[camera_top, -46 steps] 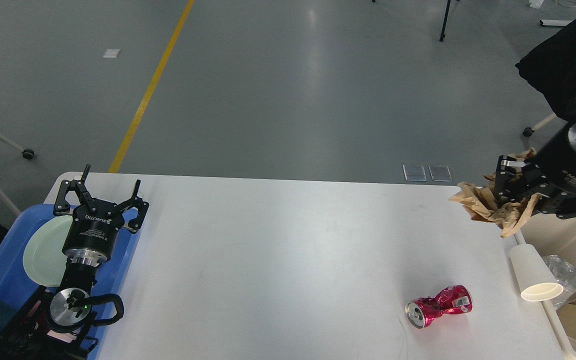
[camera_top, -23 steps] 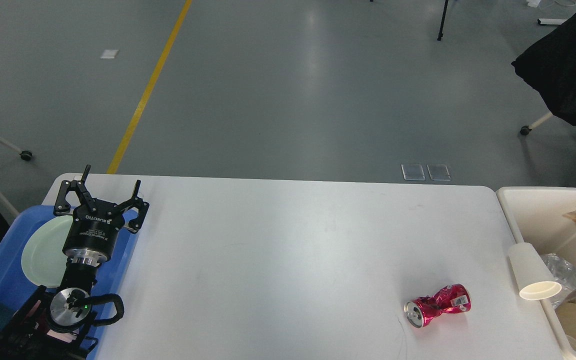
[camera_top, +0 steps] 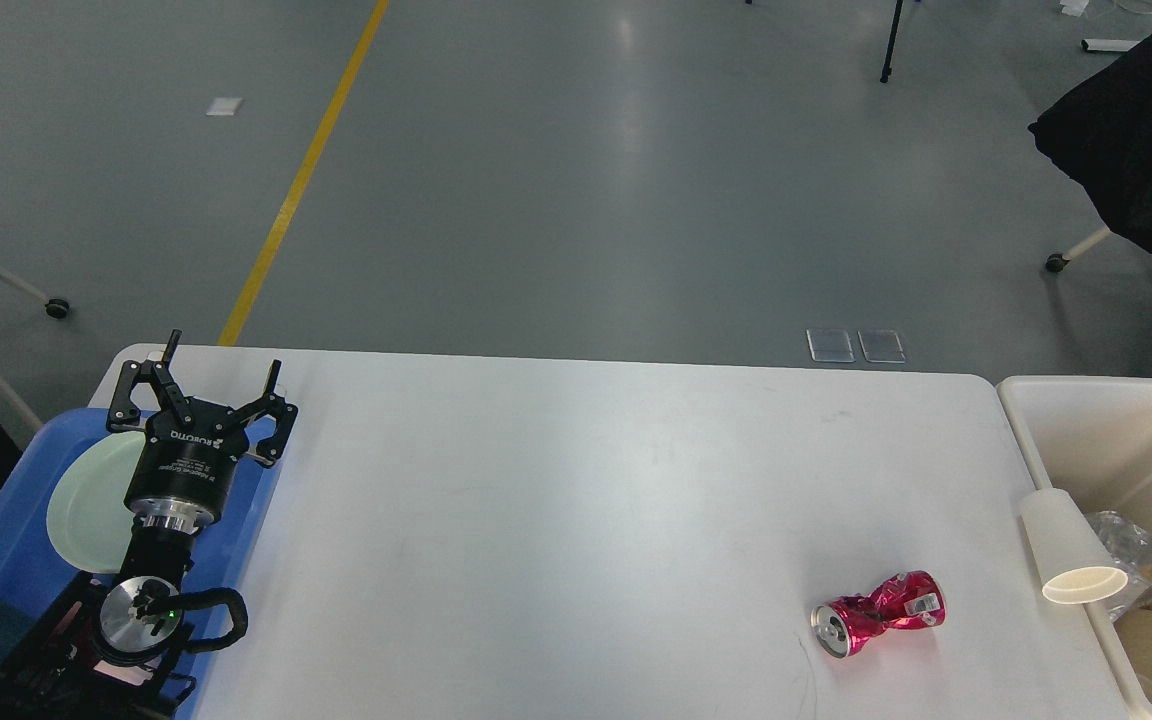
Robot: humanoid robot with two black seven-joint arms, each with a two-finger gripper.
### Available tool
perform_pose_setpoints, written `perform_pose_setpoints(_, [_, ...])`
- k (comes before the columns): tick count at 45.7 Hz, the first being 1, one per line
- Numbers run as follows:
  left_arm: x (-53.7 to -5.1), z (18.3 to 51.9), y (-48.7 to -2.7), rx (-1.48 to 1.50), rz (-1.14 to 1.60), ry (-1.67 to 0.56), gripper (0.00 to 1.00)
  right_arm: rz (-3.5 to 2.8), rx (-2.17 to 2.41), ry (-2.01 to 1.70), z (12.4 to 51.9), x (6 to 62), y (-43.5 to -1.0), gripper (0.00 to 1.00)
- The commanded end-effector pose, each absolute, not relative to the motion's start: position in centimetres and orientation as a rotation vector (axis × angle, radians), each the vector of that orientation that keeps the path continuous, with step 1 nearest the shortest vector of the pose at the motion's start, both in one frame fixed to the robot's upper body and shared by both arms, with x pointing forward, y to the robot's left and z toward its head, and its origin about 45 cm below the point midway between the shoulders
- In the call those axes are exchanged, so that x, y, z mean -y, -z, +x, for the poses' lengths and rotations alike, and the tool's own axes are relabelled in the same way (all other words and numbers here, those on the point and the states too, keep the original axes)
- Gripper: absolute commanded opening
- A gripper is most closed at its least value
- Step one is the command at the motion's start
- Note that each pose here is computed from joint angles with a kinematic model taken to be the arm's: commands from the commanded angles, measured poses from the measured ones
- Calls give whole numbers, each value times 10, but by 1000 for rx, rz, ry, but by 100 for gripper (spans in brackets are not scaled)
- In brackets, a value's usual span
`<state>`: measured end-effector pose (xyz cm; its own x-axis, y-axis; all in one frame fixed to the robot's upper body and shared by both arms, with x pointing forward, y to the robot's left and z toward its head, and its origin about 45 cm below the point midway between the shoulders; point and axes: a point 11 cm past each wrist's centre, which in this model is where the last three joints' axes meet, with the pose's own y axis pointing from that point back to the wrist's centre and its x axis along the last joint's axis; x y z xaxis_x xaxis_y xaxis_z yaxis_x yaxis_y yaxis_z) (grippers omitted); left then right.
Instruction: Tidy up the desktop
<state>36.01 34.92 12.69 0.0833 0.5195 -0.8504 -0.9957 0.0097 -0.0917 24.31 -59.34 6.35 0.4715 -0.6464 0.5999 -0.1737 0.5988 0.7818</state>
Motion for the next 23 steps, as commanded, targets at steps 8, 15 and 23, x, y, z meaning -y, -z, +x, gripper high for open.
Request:
perform_pose_setpoints(8, [-349,360,-127,-730,-852,-1365,96,882,1073,333,221,580,-35,0])
perform_pose_setpoints(15, [-349,360,-127,-730,-852,-1365,96,880,1079,329,222,579,-34,7])
perform_pose_setpoints(23, [-349,361,-127,-729,-853,-1363,96,841,1124,273,225,578,-35,100])
